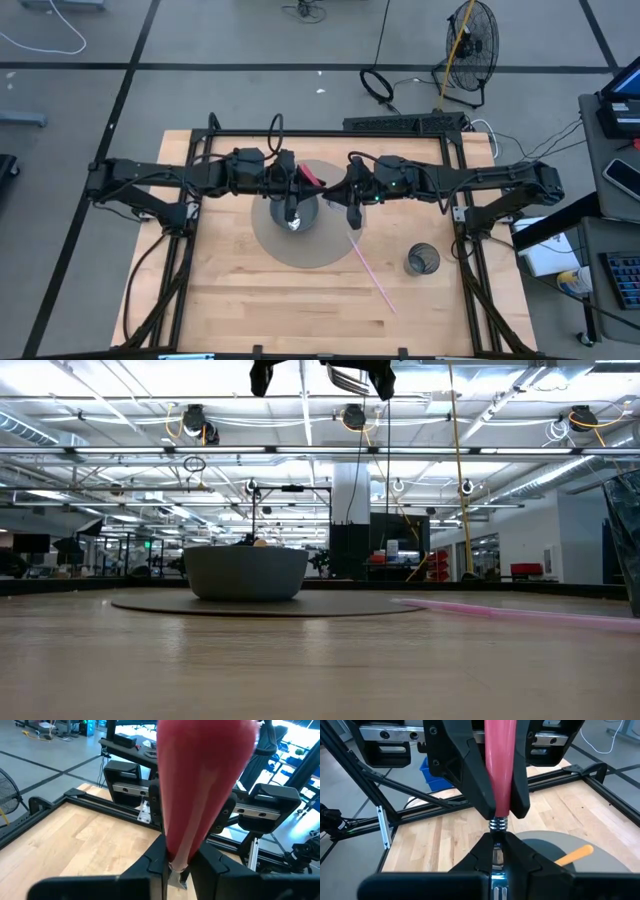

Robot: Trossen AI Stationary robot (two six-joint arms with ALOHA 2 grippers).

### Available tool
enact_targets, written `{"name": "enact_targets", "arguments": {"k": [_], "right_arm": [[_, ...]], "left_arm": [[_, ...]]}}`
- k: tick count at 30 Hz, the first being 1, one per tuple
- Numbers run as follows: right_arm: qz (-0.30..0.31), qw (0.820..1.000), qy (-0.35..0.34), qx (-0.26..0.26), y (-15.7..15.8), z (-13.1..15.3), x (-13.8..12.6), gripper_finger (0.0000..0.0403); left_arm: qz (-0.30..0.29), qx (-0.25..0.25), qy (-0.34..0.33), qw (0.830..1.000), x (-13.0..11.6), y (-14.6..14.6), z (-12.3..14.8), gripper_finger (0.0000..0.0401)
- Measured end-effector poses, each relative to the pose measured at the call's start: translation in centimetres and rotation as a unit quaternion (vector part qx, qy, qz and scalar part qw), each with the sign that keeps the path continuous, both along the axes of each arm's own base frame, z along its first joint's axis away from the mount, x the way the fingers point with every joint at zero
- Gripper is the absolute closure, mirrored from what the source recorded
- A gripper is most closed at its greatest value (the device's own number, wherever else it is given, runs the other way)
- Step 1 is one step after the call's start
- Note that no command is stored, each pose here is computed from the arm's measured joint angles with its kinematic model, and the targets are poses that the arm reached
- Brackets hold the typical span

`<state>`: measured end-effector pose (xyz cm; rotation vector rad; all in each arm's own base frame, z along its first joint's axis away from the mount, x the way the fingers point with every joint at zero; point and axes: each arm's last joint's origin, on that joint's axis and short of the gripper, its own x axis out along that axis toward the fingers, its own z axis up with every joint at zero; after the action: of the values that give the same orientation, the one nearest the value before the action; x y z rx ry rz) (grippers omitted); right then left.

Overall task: Pick & Place Utensil
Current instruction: Put the pink fork into the gray bowl

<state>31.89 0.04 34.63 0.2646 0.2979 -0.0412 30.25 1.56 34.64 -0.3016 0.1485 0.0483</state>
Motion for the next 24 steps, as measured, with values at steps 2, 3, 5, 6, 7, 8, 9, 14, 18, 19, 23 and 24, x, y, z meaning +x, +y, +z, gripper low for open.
{"name": "enact_targets", "arguments": {"k": [2,3,5,6,7,8,9,14,18,19,23,24], "right_arm": [[0.0,1.0,0.0,0.002,0.0,0.0,0.0,0.0375],[-0.002,1.0,0.0,0.005,0.0,0.0,0.0,0.037],[-0.013,1.0,0.001,0.012,0.0,0.0,0.0,0.0354],[-0.017,1.0,0.003,0.013,-0.1,-0.1,0.0,0.0345],[-0.017,1.0,0.005,0.013,-0.1,-0.1,0.0,0.0335],[-0.016,1.0,0.006,0.013,-0.1,-0.1,0.0,0.0326],[-0.016,1.0,0.009,0.013,-0.1,-0.2,-0.1,0.0316],[-0.018,1.0,0.017,0.013,-0.1,-0.3,-0.1,0.0268],[-0.04,0.999,0.024,0.01,-0.2,-0.4,-0.2,0.0237],[-0.048,0.998,0.03,0.009,-0.2,-0.6,-0.2,0.0229],[-0.077,0.996,0.051,0.0,-0.4,-0.9,-0.4,0.02],[-0.081,0.995,0.056,-0.002,-0.4,-1.0,-0.4,0.0193]], "left_arm": [[0.0,0.002,0.0,1.0,0.0,0.0,0.0,0.0349],[0.0,0.003,0.0,1.0,0.0,0.0,0.0,0.0349],[0.001,0.006,0.0,1.0,0.0,0.0,0.0,0.0349],[0.003,0.007,0.001,1.0,0.0,0.0,0.0,0.0349],[0.004,0.007,0.002,1.0,0.0,0.0,0.0,0.0349],[0.007,0.007,0.002,1.0,0.0,0.1,0.0,0.0348],[0.01,0.007,0.002,1.0,0.0,0.1,0.0,0.0343],[0.016,0.006,0.002,1.0,0.0,0.1,0.0,0.0337],[0.016,0.01,0.002,1.0,0.0,0.1,0.0,0.0349],[0.015,0.01,0.002,1.0,0.0,0.1,0.0,0.0349],[0.016,0.013,0.003,1.0,0.0,0.1,0.0,0.0349],[0.016,0.013,0.004,1.0,0.0,0.1,-0.1,0.0349]]}}
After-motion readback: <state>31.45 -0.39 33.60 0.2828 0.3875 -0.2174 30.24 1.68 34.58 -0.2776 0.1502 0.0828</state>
